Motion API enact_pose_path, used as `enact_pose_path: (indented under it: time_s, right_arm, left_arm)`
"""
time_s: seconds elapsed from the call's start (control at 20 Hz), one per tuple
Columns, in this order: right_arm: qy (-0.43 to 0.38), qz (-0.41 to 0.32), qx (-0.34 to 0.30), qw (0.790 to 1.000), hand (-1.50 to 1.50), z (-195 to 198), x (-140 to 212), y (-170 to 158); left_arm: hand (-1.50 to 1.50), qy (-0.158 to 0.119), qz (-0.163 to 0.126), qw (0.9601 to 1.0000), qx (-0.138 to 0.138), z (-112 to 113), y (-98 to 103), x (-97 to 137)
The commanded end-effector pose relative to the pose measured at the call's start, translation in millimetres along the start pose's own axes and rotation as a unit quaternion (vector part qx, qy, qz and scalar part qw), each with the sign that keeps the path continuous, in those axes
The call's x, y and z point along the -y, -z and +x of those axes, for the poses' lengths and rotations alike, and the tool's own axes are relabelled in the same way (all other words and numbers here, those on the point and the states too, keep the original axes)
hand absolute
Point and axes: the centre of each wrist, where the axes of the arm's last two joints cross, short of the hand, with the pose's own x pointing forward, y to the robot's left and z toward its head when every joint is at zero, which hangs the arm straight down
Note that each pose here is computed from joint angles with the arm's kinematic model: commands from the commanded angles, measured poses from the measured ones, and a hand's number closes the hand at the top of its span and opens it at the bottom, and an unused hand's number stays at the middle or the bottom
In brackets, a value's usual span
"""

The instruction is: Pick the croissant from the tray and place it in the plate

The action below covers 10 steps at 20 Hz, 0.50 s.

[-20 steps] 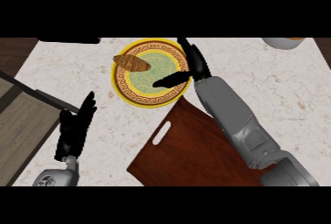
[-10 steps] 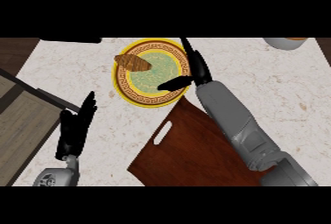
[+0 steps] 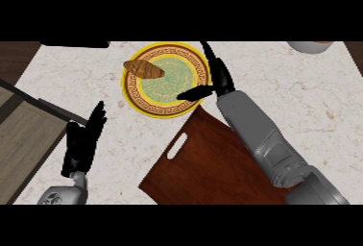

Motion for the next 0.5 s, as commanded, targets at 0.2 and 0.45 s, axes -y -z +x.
enact_pose_path:
  time_s: [0.2, 0.45]
  right_arm:
    - [-0.013, -0.010, -0.015, 1.000, -1.50, -18, 12, -5]
    - [-0.018, -0.031, -0.020, 0.999, -1.50, -39, 21, -16]
  left_arm:
    - [0.00, -0.004, -0.004, 1.0000, 0.006, 5, -1, 14]
    - [0.00, -0.003, 0.008, 0.9999, 0.008, -24, -18, -1]
